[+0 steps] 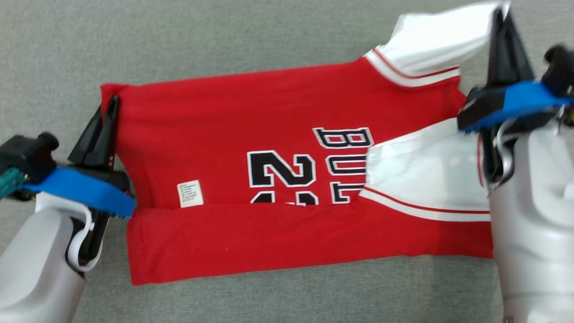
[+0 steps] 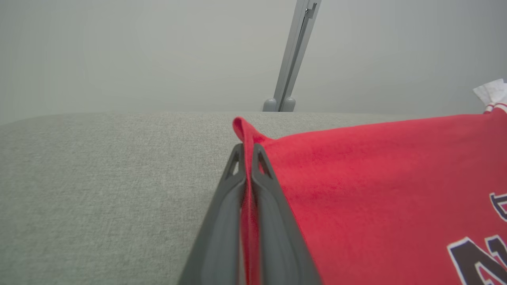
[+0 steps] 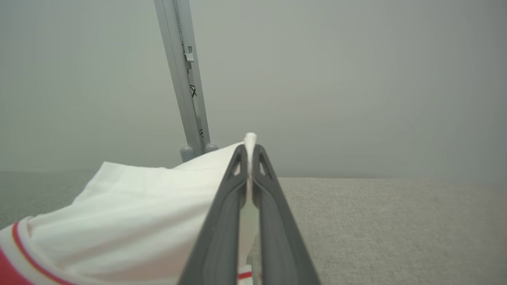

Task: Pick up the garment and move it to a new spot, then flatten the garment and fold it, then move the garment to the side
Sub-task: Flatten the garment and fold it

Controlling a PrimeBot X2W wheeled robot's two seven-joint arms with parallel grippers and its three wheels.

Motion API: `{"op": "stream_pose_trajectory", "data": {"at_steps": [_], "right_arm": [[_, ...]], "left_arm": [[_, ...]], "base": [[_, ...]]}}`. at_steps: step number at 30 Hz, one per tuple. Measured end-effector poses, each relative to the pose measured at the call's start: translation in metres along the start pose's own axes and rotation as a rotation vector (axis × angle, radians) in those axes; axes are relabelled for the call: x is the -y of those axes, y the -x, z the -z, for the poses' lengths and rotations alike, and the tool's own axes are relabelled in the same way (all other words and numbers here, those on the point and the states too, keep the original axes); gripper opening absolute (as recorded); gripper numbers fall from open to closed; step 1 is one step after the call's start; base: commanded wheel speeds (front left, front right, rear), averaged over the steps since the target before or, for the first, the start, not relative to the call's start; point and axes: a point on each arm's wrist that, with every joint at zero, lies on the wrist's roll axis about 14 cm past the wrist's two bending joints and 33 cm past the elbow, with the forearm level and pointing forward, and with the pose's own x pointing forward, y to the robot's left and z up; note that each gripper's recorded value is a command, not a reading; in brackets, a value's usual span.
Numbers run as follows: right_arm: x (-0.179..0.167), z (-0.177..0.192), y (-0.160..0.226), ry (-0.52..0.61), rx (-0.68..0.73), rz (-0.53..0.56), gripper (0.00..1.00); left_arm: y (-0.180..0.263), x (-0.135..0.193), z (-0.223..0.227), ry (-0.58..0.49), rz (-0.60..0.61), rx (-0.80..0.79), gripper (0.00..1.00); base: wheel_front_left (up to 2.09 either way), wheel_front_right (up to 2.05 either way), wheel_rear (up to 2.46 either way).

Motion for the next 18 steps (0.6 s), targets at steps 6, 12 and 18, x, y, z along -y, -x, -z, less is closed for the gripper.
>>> {"op": "stream_pose_trajectory", "data": {"at_steps": [6,12,18], "right_arm": [[0.010,0.019,0.074,-0.093,-0.050,0.024,0.00],[0.008,0.041,0.138,-0.190,-0.126,0.041,0.00],[0.012,0.062,0.173,-0.234,-0.203,0.078,0.00]], "left_arm": [[0.023,0.002,0.013,-0.019,-0.018,-0.034,0.00],[0.051,0.008,0.035,-0.017,-0.036,-0.088,0.00],[0.077,0.020,0.062,0.009,-0.047,-0.152,0.00]], "base": [[0.00,0.00,0.00],[0.00,0.00,0.00],[0.00,0.00,0.00]]}}
